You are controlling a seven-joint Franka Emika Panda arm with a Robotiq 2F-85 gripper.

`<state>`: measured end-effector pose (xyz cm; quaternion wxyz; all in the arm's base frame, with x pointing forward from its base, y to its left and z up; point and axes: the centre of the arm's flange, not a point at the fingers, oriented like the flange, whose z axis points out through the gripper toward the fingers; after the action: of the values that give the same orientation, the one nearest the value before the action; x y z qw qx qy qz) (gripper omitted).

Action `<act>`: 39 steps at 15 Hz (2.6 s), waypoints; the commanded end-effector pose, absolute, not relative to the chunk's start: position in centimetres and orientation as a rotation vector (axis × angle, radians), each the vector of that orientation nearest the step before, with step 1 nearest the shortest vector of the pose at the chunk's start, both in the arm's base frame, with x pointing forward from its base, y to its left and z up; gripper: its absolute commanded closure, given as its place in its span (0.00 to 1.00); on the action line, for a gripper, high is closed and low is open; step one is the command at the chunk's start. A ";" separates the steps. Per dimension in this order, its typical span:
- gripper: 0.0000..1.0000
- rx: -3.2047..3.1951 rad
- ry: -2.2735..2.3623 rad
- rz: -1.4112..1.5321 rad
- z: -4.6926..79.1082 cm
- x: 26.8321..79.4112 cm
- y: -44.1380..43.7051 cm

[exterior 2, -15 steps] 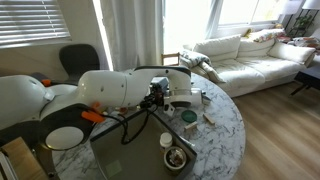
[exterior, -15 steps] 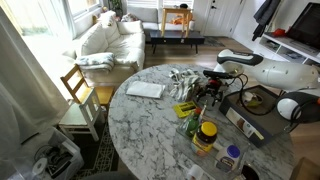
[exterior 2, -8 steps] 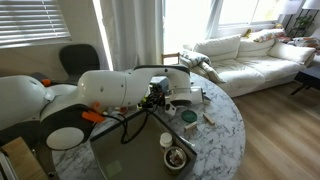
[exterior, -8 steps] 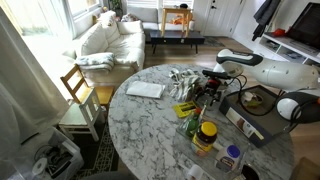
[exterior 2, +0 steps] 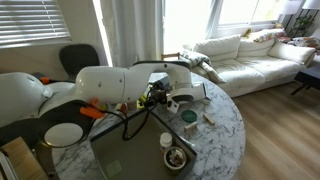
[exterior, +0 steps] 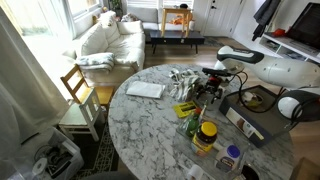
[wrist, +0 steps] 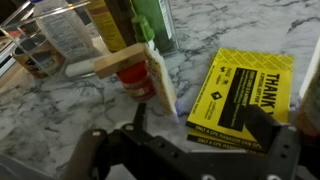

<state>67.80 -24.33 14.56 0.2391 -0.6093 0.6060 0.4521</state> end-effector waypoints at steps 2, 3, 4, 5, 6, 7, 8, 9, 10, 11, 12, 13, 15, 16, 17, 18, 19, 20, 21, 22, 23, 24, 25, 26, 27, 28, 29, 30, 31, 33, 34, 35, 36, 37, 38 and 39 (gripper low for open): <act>0.00 -1.770 1.893 1.172 20.6 65.8 -25.7; 0.00 -1.790 1.927 1.150 21.7 65.7 -26.1; 0.00 -1.844 1.934 1.123 22.9 65.4 -26.3; 0.00 -1.907 1.938 1.100 24.0 65.2 -26.5; 0.00 -1.983 1.927 1.080 25.1 64.9 -26.4; 0.00 -2.043 1.896 1.056 25.9 64.7 -26.2; 0.00 -2.105 1.878 1.036 26.8 64.5 -25.8; 0.00 -2.164 1.838 1.005 27.6 64.4 -25.5; 0.00 -2.222 1.797 0.962 28.4 64.4 -25.1; 0.00 -2.275 1.756 0.916 29.1 64.5 -24.7; 0.00 -2.323 1.718 0.855 29.9 64.7 -24.2; 0.00 -2.338 1.680 0.791 30.8 64.8 -23.7; 0.00 -2.349 1.599 0.702 32.5 65.2 -22.9; 0.00 -2.376 1.549 0.662 33.1 65.4 -22.6; 0.00 -2.402 1.486 0.631 33.6 65.6 -22.3; 0.00 -2.430 1.415 0.611 34.1 65.7 -21.9; 0.00 -2.465 1.355 0.593 34.5 65.7 -21.5; 0.00 -2.496 1.304 0.578 34.8 65.6 -21.1; 0.00 -2.531 1.253 0.568 35.1 65.6 -20.6; 0.00 -2.544 1.228 0.555 35.4 65.5 -20.3; 0.00 -2.543 1.225 0.537 35.7 65.6 -20.0; 0.00 -2.512 1.241 0.508 36.0 65.7 -19.7; 0.00 -2.498 1.249 0.477 36.3 65.8 -19.4; 0.00 -2.483 1.254 0.445 36.6 65.9 -19.2; 0.00 -2.472 1.261 0.407 37.0 66.0 -19.0; 0.00 -2.467 1.263 0.377 37.4 65.9 -18.9; 0.00 -2.464 1.276 0.344 37.9 65.8 -18.9; 0.00 -2.458 1.296 0.310 38.5 65.9 -19.0; 0.00 -2.471 1.306 0.284 39.2 66.0 -19.2; 0.00 -2.486 1.330 0.269 40.3 66.2 -19.6; 0.00 -2.499 1.335 0.292 40.8 66.1 -19.8; 0.00 -2.503 1.335 0.303 41.3 65.9 -20.0; 0.00 -2.514 1.332 0.323 41.6 65.8 -20.2; 0.00 -2.520 1.318 0.353 41.9 65.6 -20.3; 0.00 -2.523 1.297 0.387 41.9 65.3 -20.4; 0.00 -2.522 1.251 0.423 41.7 65.0 -20.5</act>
<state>72.02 -22.21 43.55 0.1491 -0.8720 0.4521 0.1138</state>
